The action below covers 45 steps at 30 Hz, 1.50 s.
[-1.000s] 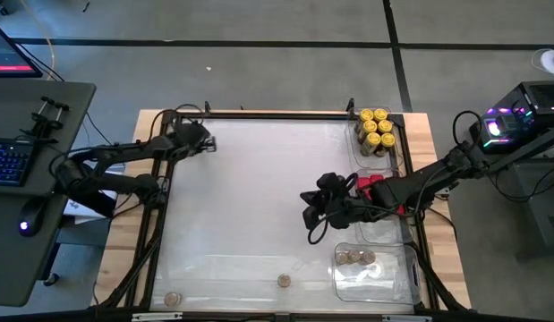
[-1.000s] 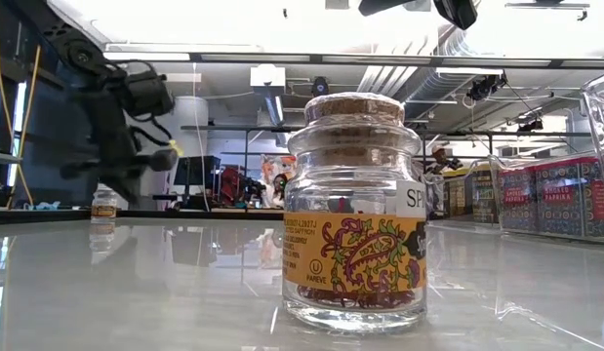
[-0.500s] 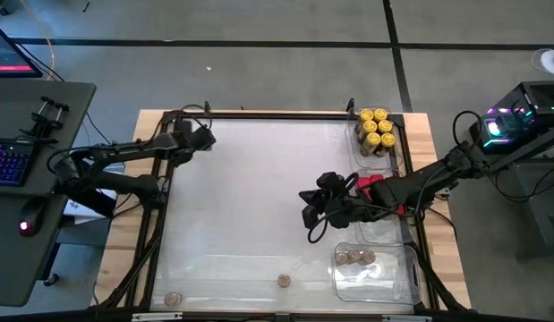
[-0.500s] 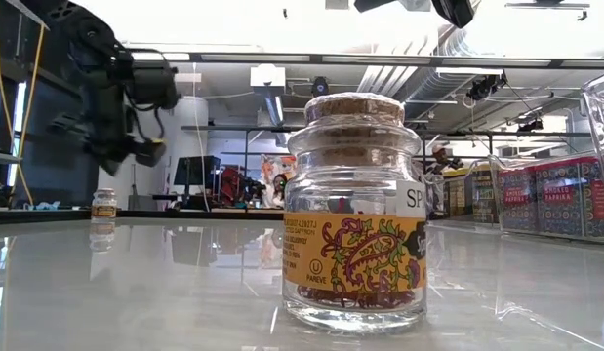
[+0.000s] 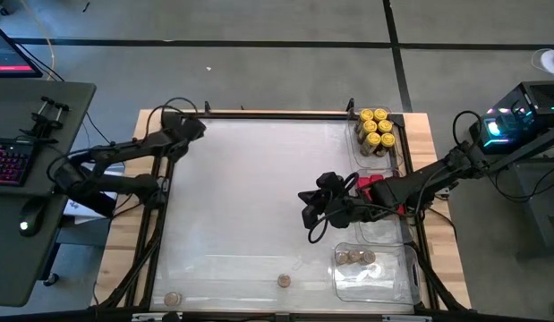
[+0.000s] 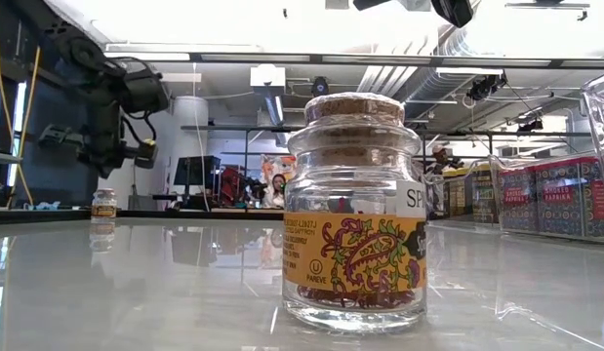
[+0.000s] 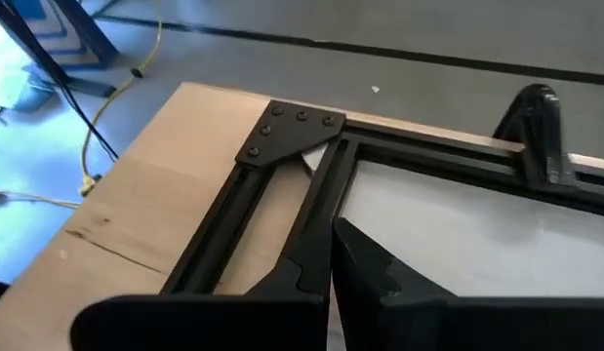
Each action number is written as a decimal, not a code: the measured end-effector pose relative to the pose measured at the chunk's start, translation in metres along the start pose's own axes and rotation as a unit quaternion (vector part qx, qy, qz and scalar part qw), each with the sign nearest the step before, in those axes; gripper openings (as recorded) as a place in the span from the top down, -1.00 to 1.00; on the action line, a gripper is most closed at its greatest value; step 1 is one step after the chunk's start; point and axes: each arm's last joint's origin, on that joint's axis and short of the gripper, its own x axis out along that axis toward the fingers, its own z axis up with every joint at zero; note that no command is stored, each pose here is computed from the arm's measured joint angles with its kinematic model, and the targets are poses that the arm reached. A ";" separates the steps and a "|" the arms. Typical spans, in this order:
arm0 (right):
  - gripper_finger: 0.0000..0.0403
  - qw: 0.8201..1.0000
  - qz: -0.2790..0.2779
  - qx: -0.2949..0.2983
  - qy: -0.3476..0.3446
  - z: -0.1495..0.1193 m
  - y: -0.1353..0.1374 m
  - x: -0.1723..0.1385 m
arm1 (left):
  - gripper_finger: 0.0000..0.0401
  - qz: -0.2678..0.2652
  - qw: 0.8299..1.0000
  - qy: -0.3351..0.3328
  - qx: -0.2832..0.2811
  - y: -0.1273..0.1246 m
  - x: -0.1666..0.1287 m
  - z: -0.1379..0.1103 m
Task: Sort spices by type
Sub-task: Put the brown seasoning bottle into the bottom transparent bin
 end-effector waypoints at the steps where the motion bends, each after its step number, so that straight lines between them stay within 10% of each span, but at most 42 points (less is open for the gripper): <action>1: 1.00 1.000 0.000 0.000 0.000 0.000 0.000 0.000 | 1.00 0.000 1.000 0.004 -0.006 0.001 0.003 0.000; 15: 1.00 1.000 0.003 0.004 -0.001 0.000 0.001 0.000 | 1.00 -0.028 0.999 0.041 0.017 -0.005 0.023 -0.006; 29: 1.00 1.000 -0.006 -0.002 -0.011 0.002 0.000 0.001 | 1.00 -0.200 0.976 0.084 -0.022 -0.039 -0.023 -0.032; 45: 1.00 1.000 -0.012 -0.016 -0.007 0.008 -0.005 0.007 | 1.00 -0.498 0.859 0.120 0.000 -0.101 -0.113 -0.088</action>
